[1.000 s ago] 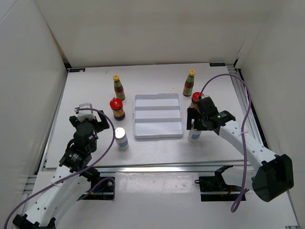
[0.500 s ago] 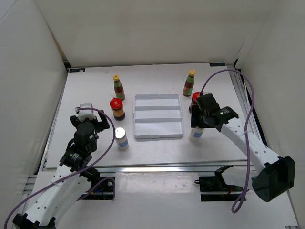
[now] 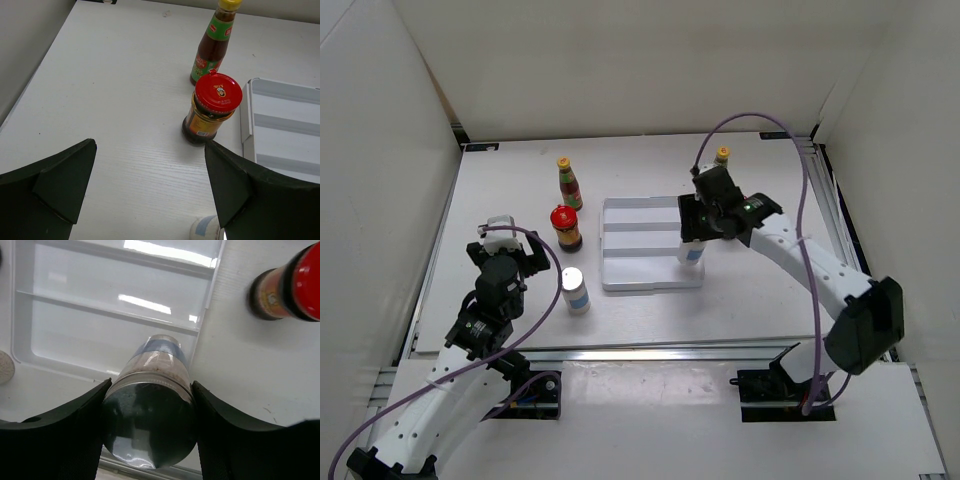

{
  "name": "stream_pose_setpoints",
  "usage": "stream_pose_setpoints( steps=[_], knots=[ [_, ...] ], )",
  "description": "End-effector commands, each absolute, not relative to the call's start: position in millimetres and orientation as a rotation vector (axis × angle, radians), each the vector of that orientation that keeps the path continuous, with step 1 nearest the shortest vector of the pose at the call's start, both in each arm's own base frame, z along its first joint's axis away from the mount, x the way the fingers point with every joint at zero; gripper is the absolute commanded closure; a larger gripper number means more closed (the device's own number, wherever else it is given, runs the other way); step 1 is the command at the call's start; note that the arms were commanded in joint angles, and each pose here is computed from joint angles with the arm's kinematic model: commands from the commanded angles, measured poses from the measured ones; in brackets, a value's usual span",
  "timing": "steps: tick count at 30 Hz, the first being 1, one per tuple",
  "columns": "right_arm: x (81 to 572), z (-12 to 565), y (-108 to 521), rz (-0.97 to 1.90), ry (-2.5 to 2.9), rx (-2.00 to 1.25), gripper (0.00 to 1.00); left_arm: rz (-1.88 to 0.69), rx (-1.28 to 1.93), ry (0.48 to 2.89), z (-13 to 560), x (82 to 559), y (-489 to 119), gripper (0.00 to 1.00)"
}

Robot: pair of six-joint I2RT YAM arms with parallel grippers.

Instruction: Organize the condiment bottles

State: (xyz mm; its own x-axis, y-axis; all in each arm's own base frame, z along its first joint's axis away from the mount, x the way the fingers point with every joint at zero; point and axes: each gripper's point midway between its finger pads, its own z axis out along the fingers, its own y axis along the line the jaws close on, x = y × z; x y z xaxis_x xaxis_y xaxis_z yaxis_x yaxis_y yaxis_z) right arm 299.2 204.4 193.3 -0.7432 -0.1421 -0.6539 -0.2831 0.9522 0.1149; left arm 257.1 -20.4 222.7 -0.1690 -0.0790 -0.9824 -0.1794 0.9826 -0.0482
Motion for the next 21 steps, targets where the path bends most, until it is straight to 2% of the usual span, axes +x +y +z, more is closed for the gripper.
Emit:
stream_pose_setpoints(
  steps=[1,5,7,8,11,14,15,17,18,21],
  knots=[
    [308,194,227,0.352,2.377,-0.307,0.97,0.075,-0.183,1.733,224,258,-23,0.0],
    [302,164,236,0.354,2.446,-0.305,0.99,0.075,-0.183,1.733,224,258,-23,0.0],
    [297,155,238,0.346,2.466,-0.322,0.94,0.075,-0.183,1.733,224,258,-23,0.0],
    [297,151,244,0.352,2.472,-0.325,0.85,0.075,-0.183,1.733,224,258,-23,0.0],
    [296,133,238,0.299,2.504,-0.322,0.69,0.075,-0.183,1.733,224,258,-23,0.0],
    [297,126,233,0.259,2.514,-0.315,0.4,0.075,-0.183,1.733,224,258,-23,0.0],
    [296,124,230,0.24,2.52,-0.313,0.27,0.075,-0.183,1.733,224,258,-23,0.0],
    [299,135,232,0.253,2.501,-0.308,0.12,0.075,-0.183,1.733,224,258,-23,0.0],
    [301,143,227,0.225,2.483,-0.292,0.0,0.075,-0.183,1.733,224,258,-23,0.0],
    [307,184,213,0.171,2.404,-0.239,0.0,0.074,-0.168,1.736,224,258,-25,0.0]
  ],
)
